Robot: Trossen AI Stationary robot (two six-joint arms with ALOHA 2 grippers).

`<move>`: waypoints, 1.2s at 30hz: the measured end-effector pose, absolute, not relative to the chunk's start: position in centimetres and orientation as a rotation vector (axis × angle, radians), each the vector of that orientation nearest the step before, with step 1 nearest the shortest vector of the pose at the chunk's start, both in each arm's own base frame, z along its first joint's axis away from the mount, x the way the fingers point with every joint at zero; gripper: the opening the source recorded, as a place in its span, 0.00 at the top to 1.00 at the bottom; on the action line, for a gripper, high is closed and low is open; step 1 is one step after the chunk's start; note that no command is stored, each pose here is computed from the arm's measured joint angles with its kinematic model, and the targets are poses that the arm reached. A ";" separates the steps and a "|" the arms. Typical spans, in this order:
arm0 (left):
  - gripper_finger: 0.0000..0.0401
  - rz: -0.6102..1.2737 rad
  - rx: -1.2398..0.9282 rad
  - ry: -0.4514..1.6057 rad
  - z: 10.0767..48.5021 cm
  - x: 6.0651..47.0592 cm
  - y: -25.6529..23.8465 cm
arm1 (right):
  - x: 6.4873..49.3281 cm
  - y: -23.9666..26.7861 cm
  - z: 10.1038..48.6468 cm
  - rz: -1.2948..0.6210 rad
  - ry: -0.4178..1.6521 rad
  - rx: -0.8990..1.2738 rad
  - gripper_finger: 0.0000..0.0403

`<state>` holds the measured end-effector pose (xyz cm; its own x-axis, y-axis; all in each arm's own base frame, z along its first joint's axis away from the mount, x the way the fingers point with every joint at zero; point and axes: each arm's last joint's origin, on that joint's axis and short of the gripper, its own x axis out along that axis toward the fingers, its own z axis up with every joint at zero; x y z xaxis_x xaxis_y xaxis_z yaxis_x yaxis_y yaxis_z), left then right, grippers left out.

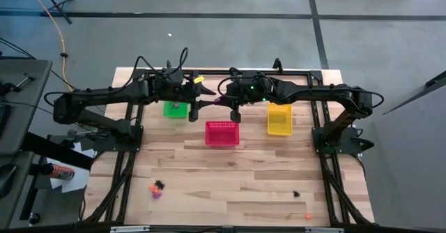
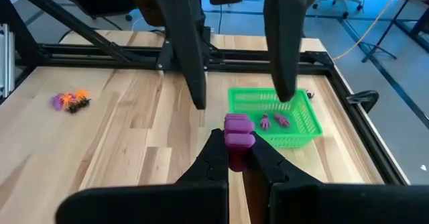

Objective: Sort Halloween decoration
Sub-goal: Put the purple skeleton toy into the green bin

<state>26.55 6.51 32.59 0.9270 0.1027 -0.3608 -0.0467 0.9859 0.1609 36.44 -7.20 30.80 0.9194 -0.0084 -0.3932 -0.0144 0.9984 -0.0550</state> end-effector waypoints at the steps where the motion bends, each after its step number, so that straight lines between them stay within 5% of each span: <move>1: 0.64 0.069 0.142 0.376 32.6 26.6 6.5 | 36.5 -7.2 30.8 0.003 0.401 -0.058 1.00; 27: 0.79 0.067 0.113 0.401 31.7 27.4 6.7 | 36.5 -7.2 30.9 0.002 0.395 -0.060 1.00; 36: 0.98 0.077 0.131 0.404 31.7 27.4 6.7 | 36.4 -7.2 30.8 0.003 0.401 -0.058 0.99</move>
<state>27.36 6.74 31.71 0.9167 0.1008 -0.3866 -0.0488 0.9886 0.1421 36.45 -7.20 30.84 0.9209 -0.0091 -0.3898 -0.0140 0.9983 -0.0563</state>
